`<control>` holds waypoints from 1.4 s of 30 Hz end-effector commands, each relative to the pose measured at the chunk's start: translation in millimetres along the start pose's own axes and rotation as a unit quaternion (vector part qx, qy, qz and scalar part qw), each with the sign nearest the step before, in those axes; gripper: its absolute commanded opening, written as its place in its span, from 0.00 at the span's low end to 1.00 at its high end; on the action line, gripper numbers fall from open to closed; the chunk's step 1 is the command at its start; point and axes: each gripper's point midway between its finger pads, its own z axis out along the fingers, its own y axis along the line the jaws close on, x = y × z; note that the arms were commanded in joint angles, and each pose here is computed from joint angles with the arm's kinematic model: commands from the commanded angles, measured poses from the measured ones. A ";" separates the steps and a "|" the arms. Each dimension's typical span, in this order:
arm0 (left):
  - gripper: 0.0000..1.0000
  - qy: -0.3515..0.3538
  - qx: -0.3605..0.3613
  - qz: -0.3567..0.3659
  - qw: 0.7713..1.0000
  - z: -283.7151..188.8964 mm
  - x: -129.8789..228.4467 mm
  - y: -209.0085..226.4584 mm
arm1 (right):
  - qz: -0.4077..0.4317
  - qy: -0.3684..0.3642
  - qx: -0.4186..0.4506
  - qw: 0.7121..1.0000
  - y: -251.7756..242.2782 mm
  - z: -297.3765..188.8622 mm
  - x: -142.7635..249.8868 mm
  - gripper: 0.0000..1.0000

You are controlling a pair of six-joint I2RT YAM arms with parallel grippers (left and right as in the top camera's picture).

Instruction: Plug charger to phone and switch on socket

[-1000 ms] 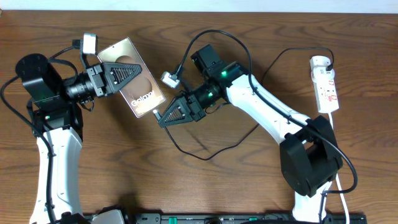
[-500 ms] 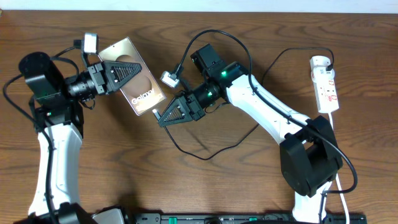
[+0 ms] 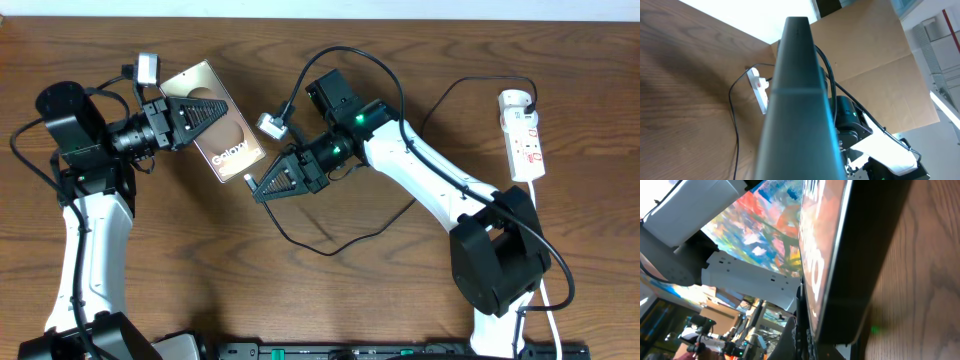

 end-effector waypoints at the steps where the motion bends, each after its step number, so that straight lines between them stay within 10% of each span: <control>1: 0.07 0.017 0.015 0.016 1.000 -0.2 4.7 -9.2 | -0.015 0.001 -0.017 1.000 12.8 2.8 -7.4 0.01; 42: 0.07 0.019 0.016 -0.010 1.000 -0.3 5.2 -9.6 | -0.013 -0.014 -0.007 1.000 8.7 -11.4 -16.3 0.01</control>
